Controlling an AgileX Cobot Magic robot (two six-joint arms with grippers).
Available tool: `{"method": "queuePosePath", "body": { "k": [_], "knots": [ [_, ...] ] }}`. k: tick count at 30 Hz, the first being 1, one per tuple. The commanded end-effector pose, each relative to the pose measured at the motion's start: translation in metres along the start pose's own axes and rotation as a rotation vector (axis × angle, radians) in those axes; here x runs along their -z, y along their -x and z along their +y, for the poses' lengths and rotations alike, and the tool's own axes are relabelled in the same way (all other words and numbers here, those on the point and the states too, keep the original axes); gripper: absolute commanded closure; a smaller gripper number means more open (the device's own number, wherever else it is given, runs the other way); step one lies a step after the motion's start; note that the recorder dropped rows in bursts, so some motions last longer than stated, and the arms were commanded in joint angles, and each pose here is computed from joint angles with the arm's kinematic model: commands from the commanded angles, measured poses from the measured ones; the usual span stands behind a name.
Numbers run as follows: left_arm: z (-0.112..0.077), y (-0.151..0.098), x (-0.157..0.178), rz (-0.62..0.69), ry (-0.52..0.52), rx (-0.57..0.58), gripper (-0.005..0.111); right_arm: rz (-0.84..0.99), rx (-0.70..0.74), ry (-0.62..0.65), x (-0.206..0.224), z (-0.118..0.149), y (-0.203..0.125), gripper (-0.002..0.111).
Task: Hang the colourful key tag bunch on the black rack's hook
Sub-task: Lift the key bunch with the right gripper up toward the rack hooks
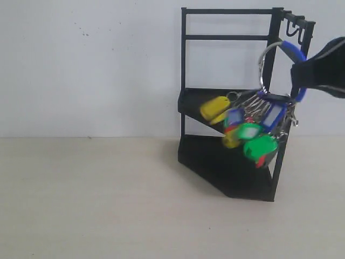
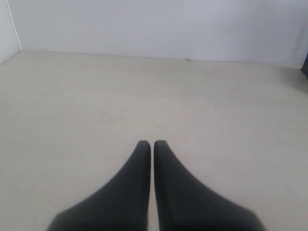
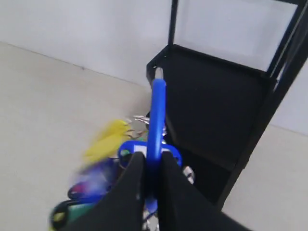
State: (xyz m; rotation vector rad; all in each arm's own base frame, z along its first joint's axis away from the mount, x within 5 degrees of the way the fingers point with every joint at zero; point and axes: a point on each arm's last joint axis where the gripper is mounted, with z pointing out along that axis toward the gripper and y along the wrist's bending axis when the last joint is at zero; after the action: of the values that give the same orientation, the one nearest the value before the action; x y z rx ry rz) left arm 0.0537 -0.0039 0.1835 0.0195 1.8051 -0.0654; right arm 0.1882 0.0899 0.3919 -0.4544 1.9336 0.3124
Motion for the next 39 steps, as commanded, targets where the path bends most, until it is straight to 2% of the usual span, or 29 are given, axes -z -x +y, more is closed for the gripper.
{"method": "queuePosePath", "body": {
  "k": [1, 2, 4, 5, 8, 9, 11, 12, 14, 15, 17, 18, 20, 21, 23, 26, 32, 36, 39],
  "knots": [
    [0.000, 0.002, 0.000, -0.011, 0.002, 0.007, 0.102, 0.025, 0.168, 0.022, 0.001, 0.005, -0.002, 0.109],
    [0.000, 0.002, 0.000, -0.011, 0.002, 0.007, 0.102, 0.041, 0.165, -0.002, 0.001, 0.002, -0.003, 0.109],
    [0.000, 0.002, 0.000, -0.011, 0.002, 0.007, 0.102, 0.042, -0.003, -0.103, 0.001, -0.012, -0.003, 0.109],
    [0.000, 0.002, 0.000, -0.011, 0.002, 0.007, 0.102, 0.041, -0.031, -0.138, 0.002, -0.017, -0.004, 0.109],
    [0.000, 0.002, 0.000, -0.011, 0.002, 0.007, 0.102, 0.116, 0.114, -0.118, 0.002, -0.016, -0.010, 0.109],
    [0.000, 0.002, 0.000, -0.011, 0.002, 0.007, 0.102, 0.127, 0.103, -0.127, 0.003, -0.016, -0.011, 0.109],
    [0.000, 0.002, 0.000, -0.011, 0.002, 0.007, 0.102, 0.114, -0.048, -0.209, 0.004, -0.026, -0.011, 0.109],
    [0.000, 0.002, 0.000, -0.011, 0.002, 0.007, 0.102, 0.108, -0.065, -0.224, 0.005, -0.028, -0.010, 0.109],
    [0.000, 0.002, 0.000, -0.011, 0.002, 0.007, 0.102, 0.130, 0.084, -0.178, 0.004, -0.021, -0.011, 0.109],
    [0.000, 0.002, 0.000, -0.011, 0.002, 0.007, 0.102, 0.136, 0.110, -0.168, 0.004, -0.020, -0.011, 0.109],
    [0.000, 0.002, 0.000, -0.011, 0.002, 0.007, 0.102, 0.101, -0.026, -0.211, 0.004, -0.025, -0.009, 0.109],
    [0.000, 0.002, 0.000, -0.011, 0.002, 0.007, 0.102, 0.092, -0.044, -0.224, 0.004, -0.026, -0.008, 0.109],
    [0.000, 0.002, 0.000, -0.011, 0.002, 0.007, 0.102, 0.106, 0.061, -0.210, 0.004, -0.025, -0.009, 0.109],
    [0.000, 0.002, 0.000, -0.011, 0.002, 0.007, 0.102, 0.109, 0.057, -0.218, 0.004, -0.026, -0.009, 0.109],
    [0.000, 0.002, 0.000, -0.011, 0.002, 0.007, 0.102, 0.110, 0.022, -0.316, 0.007, -0.037, -0.009, 0.109],
    [0.000, 0.002, 0.000, -0.011, 0.002, 0.007, 0.102, 0.123, 0.054, -0.468, 0.012, -0.051, -0.009, 0.109],
    [0.000, 0.002, 0.000, -0.011, 0.002, 0.007, 0.102, 0.054, 0.211, -0.526, 0.014, -0.056, 0.000, 0.109],
    [0.000, 0.002, 0.000, -0.011, 0.002, 0.007, 0.102, 0.044, 0.210, -0.541, 0.015, -0.057, 0.002, 0.109],
    [0.000, 0.002, 0.000, -0.011, 0.002, 0.007, 0.102, 0.020, 0.218, -0.608, 0.019, -0.063, 0.005, 0.109]
  ]
}}
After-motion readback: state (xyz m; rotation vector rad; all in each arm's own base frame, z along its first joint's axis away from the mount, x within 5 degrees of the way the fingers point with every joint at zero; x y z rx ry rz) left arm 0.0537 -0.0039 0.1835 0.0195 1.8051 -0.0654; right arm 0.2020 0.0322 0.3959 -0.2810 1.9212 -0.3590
